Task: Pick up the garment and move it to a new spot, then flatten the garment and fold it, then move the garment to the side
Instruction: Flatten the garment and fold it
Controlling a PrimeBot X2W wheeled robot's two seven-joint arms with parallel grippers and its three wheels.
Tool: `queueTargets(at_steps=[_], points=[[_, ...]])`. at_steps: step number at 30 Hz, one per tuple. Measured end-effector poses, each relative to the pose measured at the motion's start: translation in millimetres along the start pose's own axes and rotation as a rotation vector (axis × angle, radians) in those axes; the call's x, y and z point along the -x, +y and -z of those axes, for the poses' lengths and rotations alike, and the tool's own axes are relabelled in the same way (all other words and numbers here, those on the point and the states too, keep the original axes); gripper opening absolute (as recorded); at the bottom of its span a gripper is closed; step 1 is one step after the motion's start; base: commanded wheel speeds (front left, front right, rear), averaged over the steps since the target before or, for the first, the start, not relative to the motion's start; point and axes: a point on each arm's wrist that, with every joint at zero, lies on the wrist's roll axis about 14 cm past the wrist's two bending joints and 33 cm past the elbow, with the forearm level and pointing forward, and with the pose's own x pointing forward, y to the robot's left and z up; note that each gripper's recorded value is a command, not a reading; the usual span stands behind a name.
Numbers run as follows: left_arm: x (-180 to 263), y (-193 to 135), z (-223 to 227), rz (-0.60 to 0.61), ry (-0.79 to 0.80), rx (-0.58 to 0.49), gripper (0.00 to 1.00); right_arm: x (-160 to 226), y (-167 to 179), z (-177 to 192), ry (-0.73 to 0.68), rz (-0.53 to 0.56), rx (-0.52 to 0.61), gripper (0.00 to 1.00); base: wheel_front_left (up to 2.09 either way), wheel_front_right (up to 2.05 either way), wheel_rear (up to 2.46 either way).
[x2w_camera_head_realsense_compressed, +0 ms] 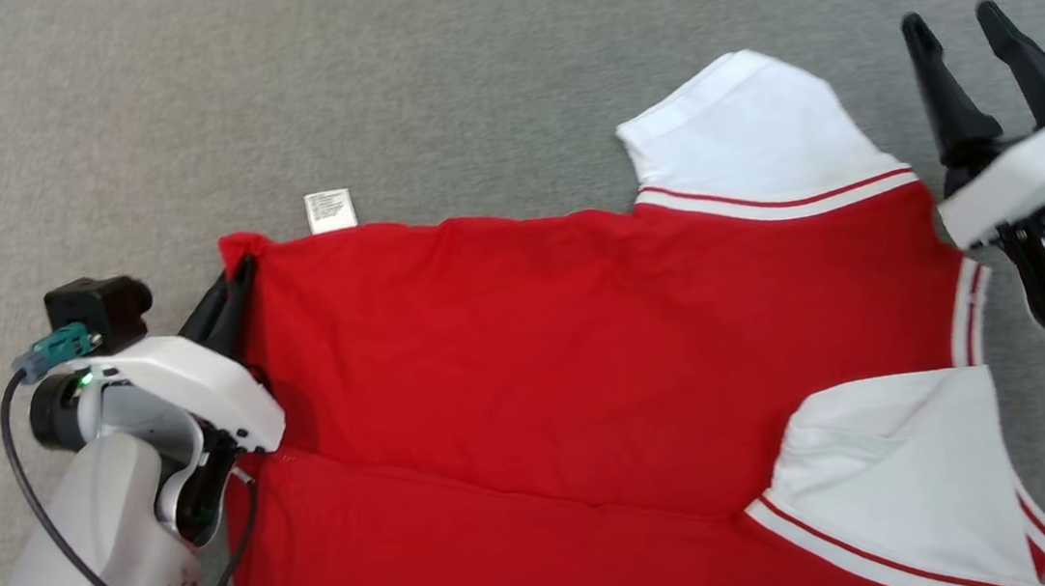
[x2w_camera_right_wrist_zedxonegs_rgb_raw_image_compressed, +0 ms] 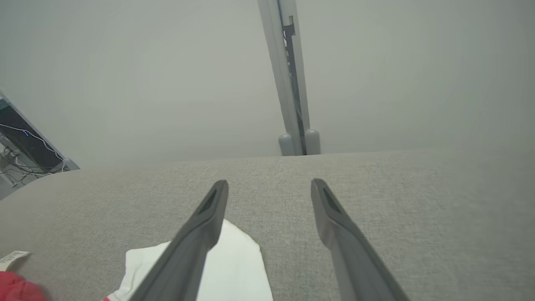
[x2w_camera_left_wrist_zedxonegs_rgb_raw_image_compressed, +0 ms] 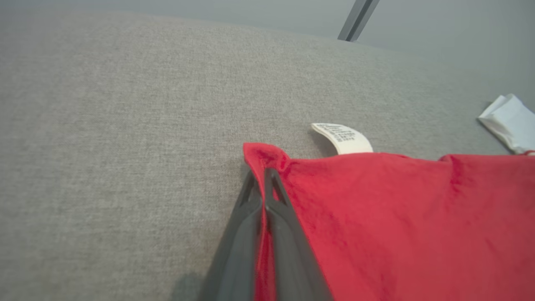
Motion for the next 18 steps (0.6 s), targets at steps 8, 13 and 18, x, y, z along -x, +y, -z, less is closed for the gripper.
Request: queueTargets(at_steps=[8,13,18], points=[[-0.8,6.7,6.0,-0.010,0.004,0.000,0.00,-39.6,23.7,58.5,0.274,-0.087,0.022,1.00,0.00,0.00,0.00],[-1.3,8.2,8.2,-0.011,0.006,0.003,0.00,-44.1,28.0,85.3,0.418,-0.111,0.052,1.00,0.00,0.00,0.00],[-1.4,10.3,10.3,-0.015,0.005,0.007,0.00,-46.1,27.5,95.5,0.504,-0.120,0.059,0.39,0.00,0.00,0.00]])
